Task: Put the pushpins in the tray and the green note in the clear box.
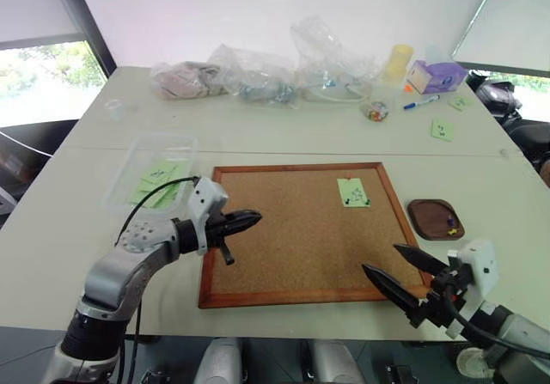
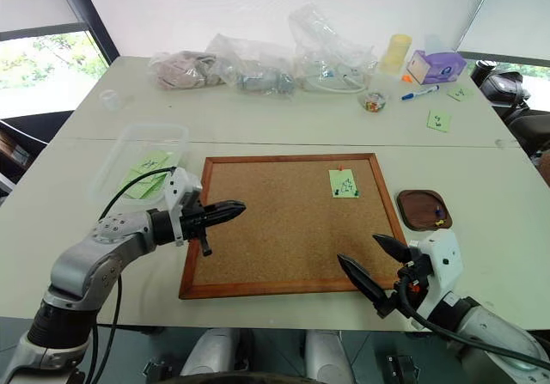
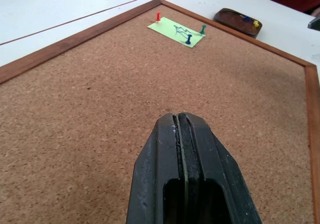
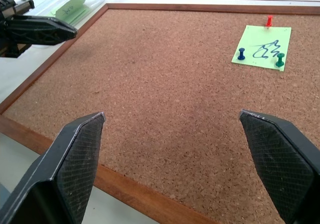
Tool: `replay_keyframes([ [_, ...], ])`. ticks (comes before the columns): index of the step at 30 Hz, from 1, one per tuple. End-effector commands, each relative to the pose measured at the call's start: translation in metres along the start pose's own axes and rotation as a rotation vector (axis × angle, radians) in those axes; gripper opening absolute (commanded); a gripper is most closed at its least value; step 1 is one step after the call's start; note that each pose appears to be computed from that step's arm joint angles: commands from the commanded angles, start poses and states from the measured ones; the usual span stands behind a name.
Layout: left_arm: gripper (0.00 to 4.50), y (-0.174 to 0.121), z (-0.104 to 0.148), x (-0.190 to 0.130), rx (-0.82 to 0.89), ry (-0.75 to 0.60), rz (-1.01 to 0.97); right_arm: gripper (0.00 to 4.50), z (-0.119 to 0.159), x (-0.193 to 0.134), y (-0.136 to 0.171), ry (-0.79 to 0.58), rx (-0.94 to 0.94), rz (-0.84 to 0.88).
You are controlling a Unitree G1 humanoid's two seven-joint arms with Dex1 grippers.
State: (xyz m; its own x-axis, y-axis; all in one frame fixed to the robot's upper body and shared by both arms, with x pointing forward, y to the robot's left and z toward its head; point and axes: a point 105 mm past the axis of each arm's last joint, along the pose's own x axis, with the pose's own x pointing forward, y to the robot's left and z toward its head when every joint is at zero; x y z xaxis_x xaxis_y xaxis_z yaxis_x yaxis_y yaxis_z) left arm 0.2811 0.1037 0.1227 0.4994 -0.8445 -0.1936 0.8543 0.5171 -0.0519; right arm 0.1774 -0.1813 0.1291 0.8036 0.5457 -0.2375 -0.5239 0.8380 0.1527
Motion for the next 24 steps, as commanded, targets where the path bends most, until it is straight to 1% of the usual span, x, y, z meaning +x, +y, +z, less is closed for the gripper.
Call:
replay_keyframes([
  [1, 0.00, 0.001, 0.013, -0.002, 0.034, -0.040, 0.010, 4.42, 0.006, -0.001, 0.004, -0.022, -0.013, 0.013],
  [4, 0.00, 0.005, 0.015, 0.002, 0.050, -0.052, 0.031, 4.42, 0.007, 0.001, 0.003, -0.030, -0.012, 0.010],
  [14, 0.00, 0.005, 0.018, 0.006, 0.043, -0.059, 0.012, 4.42, 0.006, 0.001, 0.004, -0.038, -0.011, -0.002],
  [18, 0.00, 0.014, 0.020, 0.008, 0.048, -0.055, 0.045, 4.42, 0.002, -0.001, -0.005, -0.016, -0.050, -0.042],
  [20, 0.00, 0.021, 0.028, 0.008, 0.097, -0.041, 0.056, 4.42, 0.006, -0.005, -0.017, -0.023, -0.078, -0.096],
  [22, 0.00, 0.032, 0.046, 0.008, 0.141, -0.046, 0.036, 4.42, 0.013, -0.007, -0.027, -0.050, -0.089, -0.149],
  [23, 0.00, 0.034, 0.052, 0.009, 0.144, -0.050, 0.025, 4.42, 0.016, -0.008, -0.030, -0.055, -0.094, -0.159],
  [24, 0.00, 0.026, 0.054, 0.017, 0.151, -0.048, -0.039, 4.42, 0.025, -0.002, -0.036, -0.096, -0.116, -0.183],
])
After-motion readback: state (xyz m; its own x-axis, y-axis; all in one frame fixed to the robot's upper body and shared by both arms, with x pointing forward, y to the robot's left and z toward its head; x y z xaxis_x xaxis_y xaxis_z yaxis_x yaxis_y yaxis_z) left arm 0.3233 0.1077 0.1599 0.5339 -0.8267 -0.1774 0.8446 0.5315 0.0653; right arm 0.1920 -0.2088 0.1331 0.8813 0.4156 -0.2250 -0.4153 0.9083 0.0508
